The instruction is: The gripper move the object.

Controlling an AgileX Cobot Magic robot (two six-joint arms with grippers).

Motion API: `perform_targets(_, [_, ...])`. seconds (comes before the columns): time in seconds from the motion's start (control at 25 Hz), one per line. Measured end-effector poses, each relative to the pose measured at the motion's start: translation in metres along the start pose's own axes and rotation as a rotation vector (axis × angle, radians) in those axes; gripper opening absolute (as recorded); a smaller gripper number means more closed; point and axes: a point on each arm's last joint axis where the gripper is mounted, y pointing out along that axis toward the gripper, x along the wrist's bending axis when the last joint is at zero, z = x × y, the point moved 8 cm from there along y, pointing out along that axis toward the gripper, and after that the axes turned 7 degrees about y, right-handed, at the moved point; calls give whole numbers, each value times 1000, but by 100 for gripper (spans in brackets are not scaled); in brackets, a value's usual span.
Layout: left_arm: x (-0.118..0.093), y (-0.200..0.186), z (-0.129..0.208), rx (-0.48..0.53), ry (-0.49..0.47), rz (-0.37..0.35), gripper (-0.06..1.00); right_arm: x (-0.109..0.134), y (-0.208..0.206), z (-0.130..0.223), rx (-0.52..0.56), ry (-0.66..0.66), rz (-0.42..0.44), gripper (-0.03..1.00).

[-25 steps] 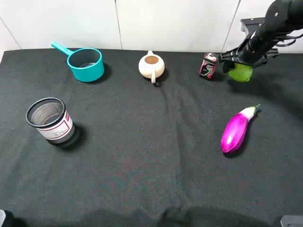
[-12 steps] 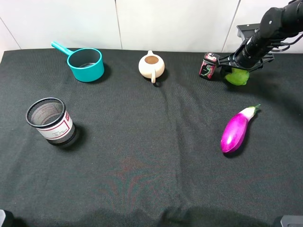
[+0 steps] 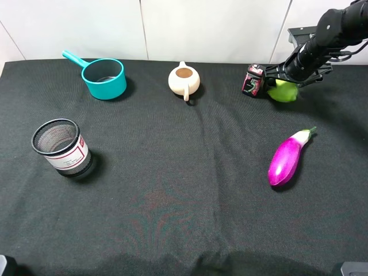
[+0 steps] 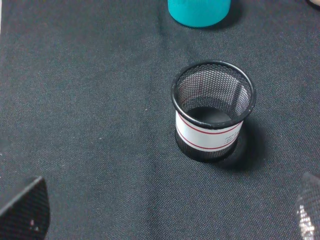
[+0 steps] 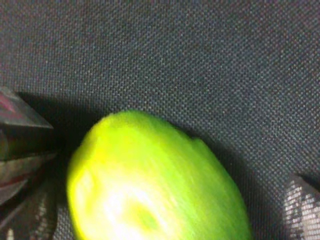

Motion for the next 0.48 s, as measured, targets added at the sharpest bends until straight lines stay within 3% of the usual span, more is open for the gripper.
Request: perform_targets(0.48, [0,0,0,0,0,0,98,0,-4,0,5,1,0,69])
